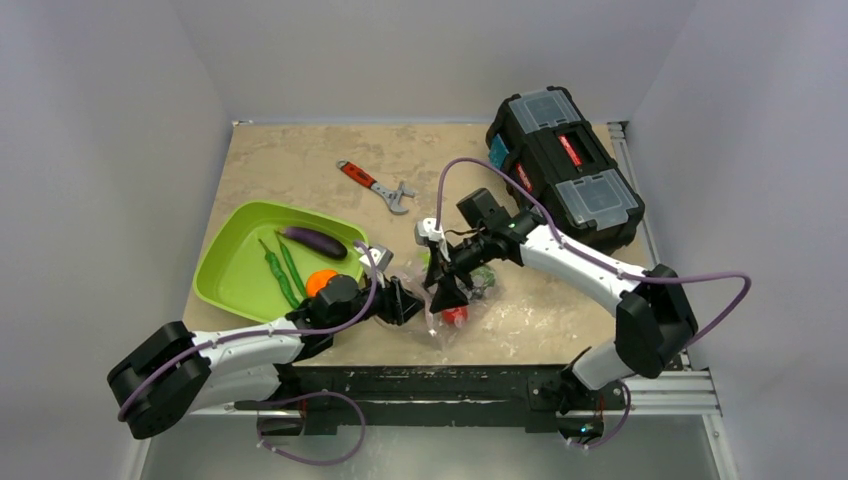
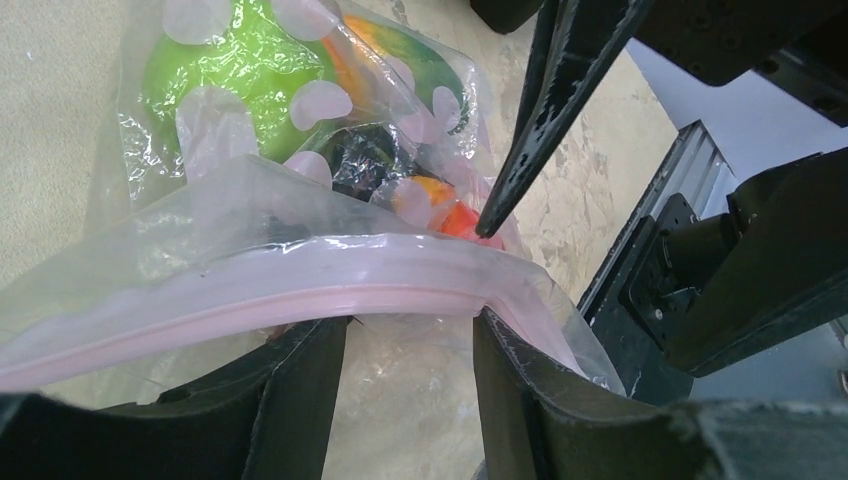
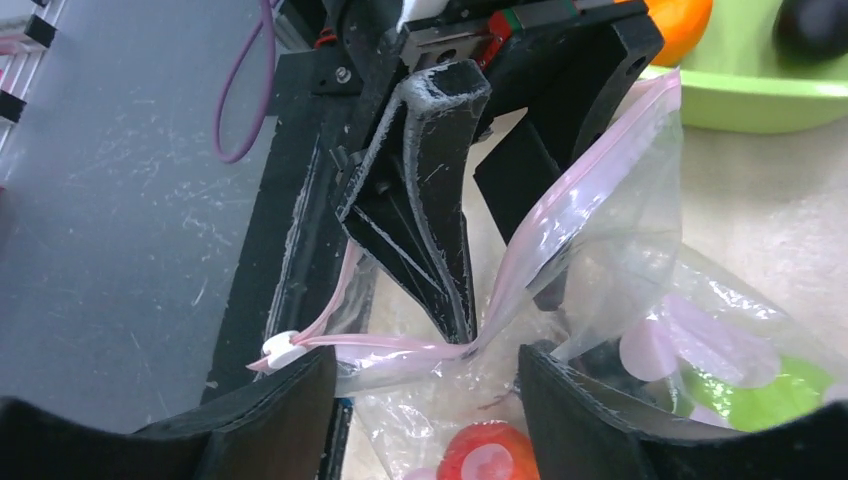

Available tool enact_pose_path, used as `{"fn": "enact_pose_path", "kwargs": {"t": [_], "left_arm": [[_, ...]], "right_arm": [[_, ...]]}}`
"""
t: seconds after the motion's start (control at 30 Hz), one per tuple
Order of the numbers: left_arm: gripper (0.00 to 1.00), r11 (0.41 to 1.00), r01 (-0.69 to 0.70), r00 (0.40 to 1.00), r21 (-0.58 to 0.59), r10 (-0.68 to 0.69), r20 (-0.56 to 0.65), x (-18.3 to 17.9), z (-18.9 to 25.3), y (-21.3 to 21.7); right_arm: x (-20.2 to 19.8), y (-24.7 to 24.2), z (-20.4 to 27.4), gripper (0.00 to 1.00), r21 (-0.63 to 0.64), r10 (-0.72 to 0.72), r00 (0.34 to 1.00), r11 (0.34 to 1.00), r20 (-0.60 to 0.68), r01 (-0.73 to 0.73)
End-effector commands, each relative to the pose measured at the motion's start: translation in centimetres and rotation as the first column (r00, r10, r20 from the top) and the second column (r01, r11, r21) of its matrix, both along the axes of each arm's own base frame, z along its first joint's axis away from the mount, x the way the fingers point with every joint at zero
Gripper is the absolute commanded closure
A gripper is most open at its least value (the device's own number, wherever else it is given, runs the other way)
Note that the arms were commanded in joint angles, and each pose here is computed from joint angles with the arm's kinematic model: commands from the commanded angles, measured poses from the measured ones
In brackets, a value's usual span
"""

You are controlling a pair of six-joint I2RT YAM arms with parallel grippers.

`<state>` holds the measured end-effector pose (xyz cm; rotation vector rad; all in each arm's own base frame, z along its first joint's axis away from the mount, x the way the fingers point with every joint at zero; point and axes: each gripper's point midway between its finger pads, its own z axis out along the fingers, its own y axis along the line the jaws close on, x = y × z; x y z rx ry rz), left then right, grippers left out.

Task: Open the zip-top bag and remove the fake food
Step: Adjust the zipper food storage bag at the center of the board.

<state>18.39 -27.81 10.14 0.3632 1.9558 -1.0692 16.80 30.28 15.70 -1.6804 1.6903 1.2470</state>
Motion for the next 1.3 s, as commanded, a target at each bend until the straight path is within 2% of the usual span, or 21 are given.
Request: {"fn": "enact_pose_path", "kwargs": {"t": [0.0,0.1,0.2,0.27,0.37,0.57,0.8,0.87,1.1,1.27], "left_arm": [[0.52,0.999,0.003,0.999,-0.044,-0.001,0.044,0.4,2.1,-0.7],[0.52,0.999,0.003,0.999,-0.038,-0.002,0.043,0.3,1.9,-0.7],[0.52,0.999,0.004,0.999,-0.036,-0.003,0.046,0.4,1.9,-0.8],[0.51,1.000,0.004,0.999,-0.029,-0.003,0.047,0.4,1.8,-0.8],[0.51,1.000,-0.001,0.999,-0.017,0.002,0.047,0.4,1.6,-0.7],[0.48,1.000,-0.010,0.999,0.021,0.009,0.051,0.5,0.8,-0.4],[0.44,0.997,0.004,0.997,0.075,-0.010,0.078,0.2,-0.6,0.3],[0.39,0.997,0.009,0.996,0.082,-0.016,0.086,0.2,-0.7,0.4],[0.37,0.991,-0.021,0.990,0.132,0.002,0.143,1.3,-0.8,0.6],[0.38,0.979,0.019,0.988,0.201,-0.049,0.147,2.2,-1.9,-0.9]], "right_arm": [[0.8,0.8,-0.8,0.37,-0.028,-0.059,0.998,0.998,-0.023,0.059],[1.3,1.0,-1.2,0.45,-0.040,-0.091,0.996,0.995,-0.012,0.090],[1.6,1.1,-1.7,0.58,-0.056,-0.112,0.994,0.992,-0.010,0.111],[1.9,1.2,-2.0,0.72,-0.066,-0.126,0.992,0.990,-0.004,0.126],[2.2,1.3,-2.1,1.00,-0.074,-0.135,0.991,0.988,0.000,0.135],[1.6,1.4,-0.5,1.00,-0.017,-0.094,0.996,0.995,-0.010,0.093],[0.7,0.5,1.5,1.00,0.043,-0.043,0.998,0.998,0.034,0.042],[0.4,0.5,1.6,1.00,0.054,-0.028,0.999,0.998,0.030,0.026],[-0.3,0.1,1.6,1.00,0.058,0.010,0.999,0.998,0.032,-0.012],[-0.2,0.0,1.2,1.00,0.043,0.010,0.999,0.999,0.041,-0.012]]}}
